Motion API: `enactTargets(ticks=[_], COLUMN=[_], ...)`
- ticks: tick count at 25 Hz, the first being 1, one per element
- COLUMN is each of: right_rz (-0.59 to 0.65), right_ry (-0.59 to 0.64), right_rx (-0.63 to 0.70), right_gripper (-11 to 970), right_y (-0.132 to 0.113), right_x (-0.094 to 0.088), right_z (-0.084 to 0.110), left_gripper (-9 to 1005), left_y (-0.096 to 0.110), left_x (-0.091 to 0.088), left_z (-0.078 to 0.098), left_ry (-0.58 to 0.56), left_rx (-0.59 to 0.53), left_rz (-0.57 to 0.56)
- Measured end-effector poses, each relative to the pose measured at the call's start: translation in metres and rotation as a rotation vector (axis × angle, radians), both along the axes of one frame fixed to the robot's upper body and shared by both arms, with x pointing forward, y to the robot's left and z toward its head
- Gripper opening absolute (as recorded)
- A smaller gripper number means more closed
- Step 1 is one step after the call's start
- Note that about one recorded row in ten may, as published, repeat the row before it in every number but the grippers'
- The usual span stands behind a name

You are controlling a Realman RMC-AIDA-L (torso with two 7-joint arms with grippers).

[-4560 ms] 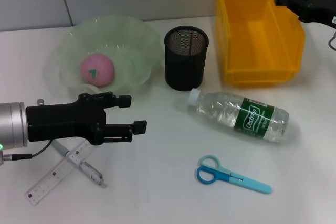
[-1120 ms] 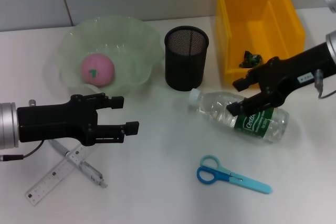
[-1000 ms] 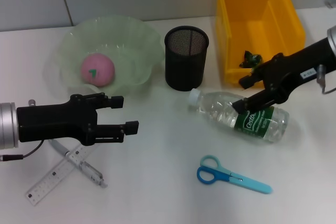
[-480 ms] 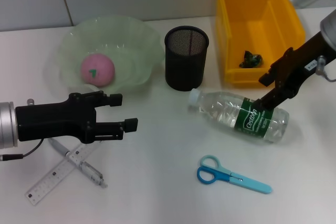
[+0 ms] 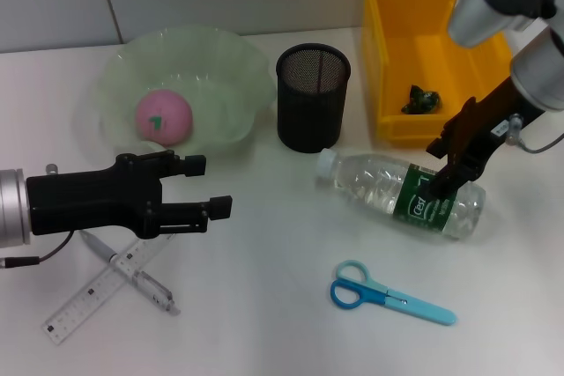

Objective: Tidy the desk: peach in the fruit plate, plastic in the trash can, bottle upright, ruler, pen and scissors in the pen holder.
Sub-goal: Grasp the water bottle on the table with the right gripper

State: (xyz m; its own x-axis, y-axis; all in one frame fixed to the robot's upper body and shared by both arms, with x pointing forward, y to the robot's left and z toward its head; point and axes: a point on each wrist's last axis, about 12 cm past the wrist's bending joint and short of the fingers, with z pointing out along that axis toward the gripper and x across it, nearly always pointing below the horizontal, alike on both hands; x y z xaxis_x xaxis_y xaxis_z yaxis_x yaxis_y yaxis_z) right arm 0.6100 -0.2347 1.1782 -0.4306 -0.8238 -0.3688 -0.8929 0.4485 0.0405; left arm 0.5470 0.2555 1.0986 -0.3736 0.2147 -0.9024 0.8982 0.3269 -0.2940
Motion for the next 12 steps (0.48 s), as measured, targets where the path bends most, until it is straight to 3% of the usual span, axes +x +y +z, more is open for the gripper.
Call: enactTargets(ticks=[12], right_rz=[0.02], right_ry=[-0.006], right_rx=[-0.063], right_gripper=[738], right_y=[0.013], right_x=[0.004], right_z=[-0.025], left_gripper=[838], left_y=[-0.001], left_x=[0.002], left_z=[0.001], left_ry=[-0.004], left_rx=[0.002], left_rz=[-0.004])
